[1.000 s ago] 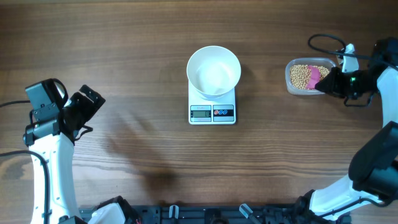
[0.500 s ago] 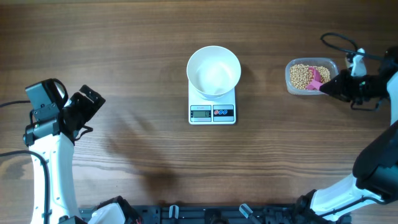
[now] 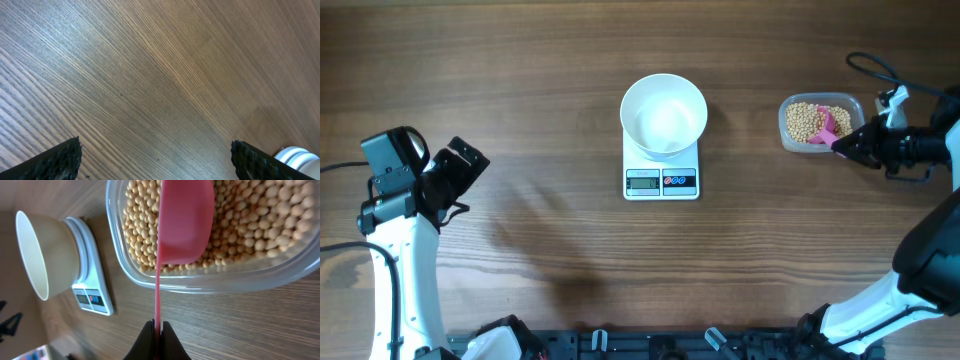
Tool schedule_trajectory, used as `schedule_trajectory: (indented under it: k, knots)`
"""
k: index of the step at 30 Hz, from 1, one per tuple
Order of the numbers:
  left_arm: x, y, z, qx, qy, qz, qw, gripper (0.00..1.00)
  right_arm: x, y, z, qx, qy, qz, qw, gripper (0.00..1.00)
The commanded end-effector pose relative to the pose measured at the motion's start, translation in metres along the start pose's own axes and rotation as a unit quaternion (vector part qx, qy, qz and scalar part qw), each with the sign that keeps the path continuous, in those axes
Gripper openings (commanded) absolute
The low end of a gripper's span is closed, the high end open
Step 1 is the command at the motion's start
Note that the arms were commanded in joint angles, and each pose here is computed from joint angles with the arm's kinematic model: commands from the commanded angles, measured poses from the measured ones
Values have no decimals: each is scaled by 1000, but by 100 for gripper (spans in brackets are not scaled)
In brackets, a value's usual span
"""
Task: Scoop item into bowl and weigh 150g on scale
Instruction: 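Dig the pink scoop into the soybeans and lift it with the right gripper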
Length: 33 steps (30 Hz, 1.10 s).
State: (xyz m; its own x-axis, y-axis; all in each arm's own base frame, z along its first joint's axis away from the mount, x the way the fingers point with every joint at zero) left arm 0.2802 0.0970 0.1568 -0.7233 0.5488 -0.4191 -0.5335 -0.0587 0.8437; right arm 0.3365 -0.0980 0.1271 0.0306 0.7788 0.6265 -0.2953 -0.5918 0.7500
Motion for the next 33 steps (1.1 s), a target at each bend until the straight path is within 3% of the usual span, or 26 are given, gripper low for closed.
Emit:
schedule_trajectory:
  k: [1,14,33]
  knots:
    - [2,0,-2,8,-8,0,1000,100,2,-12,0,-3,-10,53,999,4]
    - [3,0,-3,10,-7,2,1000,100,-10,11,0,-47,-47,86,994,4]
    - [3,0,-4,12,-7,3,1000,100,-9,32,-2,-99,-20,143,985,4]
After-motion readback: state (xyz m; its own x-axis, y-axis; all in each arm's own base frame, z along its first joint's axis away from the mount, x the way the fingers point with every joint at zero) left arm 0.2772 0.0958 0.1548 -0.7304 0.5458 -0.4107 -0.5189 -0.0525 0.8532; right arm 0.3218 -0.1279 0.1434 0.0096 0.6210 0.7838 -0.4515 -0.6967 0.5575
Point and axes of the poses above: each gripper's point midway between its finger pads, its own y axis back along the fingers, its own x axis along the line the jaws close on, z = x × y, the point moved 4 cm from there along y, back along the fingers, and after that the axes turned 9 degrees about y, right-handed, at the moved point
